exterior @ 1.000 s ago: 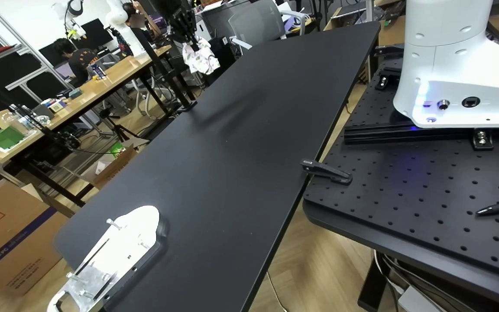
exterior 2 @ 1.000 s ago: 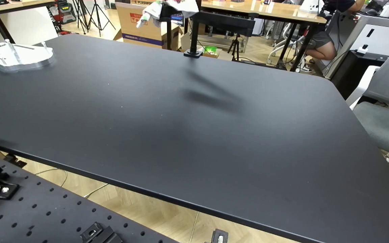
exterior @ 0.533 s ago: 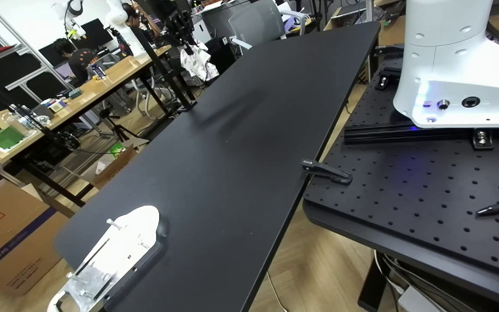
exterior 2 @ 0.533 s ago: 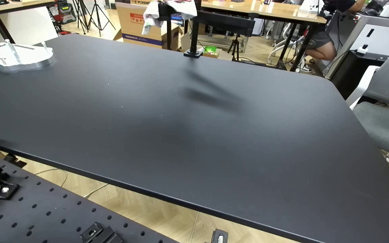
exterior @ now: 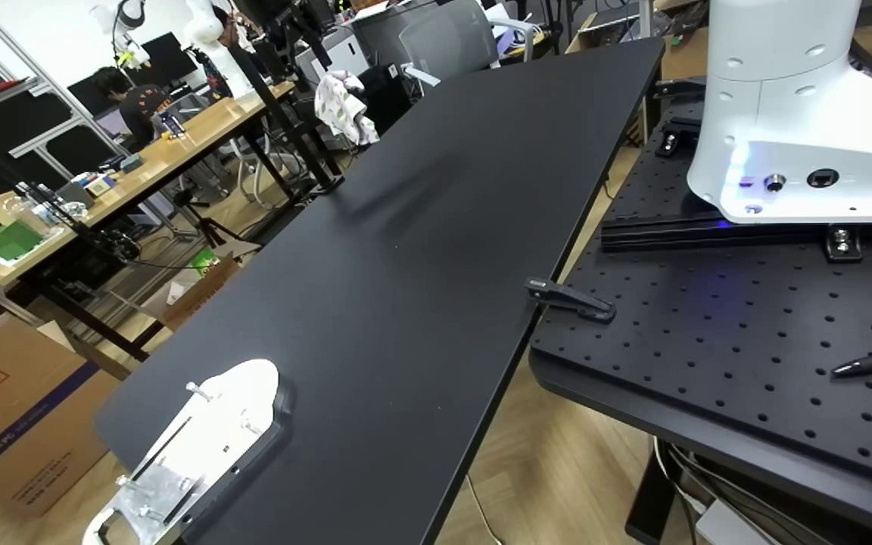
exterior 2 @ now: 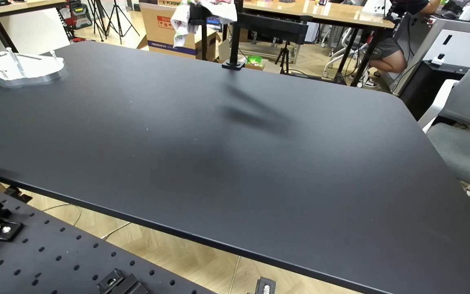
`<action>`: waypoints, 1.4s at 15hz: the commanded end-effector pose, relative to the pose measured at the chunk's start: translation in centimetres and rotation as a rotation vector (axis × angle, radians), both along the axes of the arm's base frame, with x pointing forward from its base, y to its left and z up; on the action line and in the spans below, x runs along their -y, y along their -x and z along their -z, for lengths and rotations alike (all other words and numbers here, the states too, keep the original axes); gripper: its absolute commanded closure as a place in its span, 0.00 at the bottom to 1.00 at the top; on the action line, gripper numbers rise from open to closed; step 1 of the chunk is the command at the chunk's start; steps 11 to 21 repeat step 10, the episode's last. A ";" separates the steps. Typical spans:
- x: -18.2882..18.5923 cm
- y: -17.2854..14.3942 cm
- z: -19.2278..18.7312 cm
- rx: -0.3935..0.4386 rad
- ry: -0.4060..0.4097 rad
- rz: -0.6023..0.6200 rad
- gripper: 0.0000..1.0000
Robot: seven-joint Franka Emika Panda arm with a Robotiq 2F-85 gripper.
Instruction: Hang the cloth on the stand
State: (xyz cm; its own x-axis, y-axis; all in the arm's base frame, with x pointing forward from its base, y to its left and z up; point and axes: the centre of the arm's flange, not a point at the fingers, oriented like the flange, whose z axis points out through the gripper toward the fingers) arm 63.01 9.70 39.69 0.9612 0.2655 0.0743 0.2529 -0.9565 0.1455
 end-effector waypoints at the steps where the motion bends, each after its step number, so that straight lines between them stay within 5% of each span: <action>1: -1.8 1.6 -2.0 -0.018 -0.014 -0.040 0.00; 4: -4.6 3.3 -1.7 -0.050 -0.061 -0.090 0.00; 21: -3.9 1.7 -1.0 -0.032 -0.041 -0.069 0.00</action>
